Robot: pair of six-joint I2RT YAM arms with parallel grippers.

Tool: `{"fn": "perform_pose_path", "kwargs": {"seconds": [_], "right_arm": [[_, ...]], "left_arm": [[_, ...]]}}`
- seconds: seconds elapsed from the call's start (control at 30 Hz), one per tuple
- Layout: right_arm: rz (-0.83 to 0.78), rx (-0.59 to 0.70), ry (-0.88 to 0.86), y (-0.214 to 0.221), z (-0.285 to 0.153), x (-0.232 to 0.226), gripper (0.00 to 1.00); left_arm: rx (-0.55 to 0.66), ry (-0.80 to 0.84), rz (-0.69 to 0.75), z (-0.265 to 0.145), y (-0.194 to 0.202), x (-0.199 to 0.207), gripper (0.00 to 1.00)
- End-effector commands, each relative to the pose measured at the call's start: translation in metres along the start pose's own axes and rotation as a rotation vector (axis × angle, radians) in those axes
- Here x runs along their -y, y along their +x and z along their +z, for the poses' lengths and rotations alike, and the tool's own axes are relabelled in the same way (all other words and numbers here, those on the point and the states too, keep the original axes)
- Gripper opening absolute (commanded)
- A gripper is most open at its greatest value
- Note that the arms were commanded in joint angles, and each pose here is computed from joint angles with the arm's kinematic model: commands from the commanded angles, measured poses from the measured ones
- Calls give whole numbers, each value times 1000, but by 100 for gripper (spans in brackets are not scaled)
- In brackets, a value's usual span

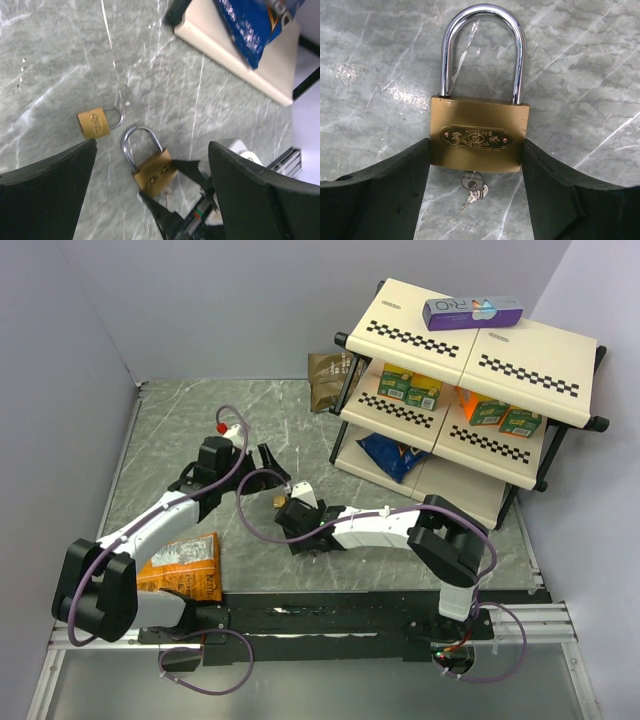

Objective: Unlock with the key

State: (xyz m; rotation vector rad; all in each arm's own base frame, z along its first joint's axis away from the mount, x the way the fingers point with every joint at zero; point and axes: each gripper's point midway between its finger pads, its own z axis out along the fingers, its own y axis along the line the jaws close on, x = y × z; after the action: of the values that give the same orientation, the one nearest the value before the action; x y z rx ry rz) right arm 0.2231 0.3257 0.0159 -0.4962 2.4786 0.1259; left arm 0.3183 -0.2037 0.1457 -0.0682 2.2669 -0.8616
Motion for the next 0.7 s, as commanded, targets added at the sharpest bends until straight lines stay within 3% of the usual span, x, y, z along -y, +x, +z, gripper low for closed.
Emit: {"fn": "perform_pose_path", "kwargs": {"seconds": [0.0,0.37,0.67], "right_arm": [[-2,-105,4,35,11,11,1],[159,189,-216,0,-19,1,0],[263,282,-299,-2,-30,9,0]], "left_arm": [[-3,72,-27,5,20,4,98],[-72,173,-163,23,61,-3,96],[-121,260,-288,36,82,5,84]]}}
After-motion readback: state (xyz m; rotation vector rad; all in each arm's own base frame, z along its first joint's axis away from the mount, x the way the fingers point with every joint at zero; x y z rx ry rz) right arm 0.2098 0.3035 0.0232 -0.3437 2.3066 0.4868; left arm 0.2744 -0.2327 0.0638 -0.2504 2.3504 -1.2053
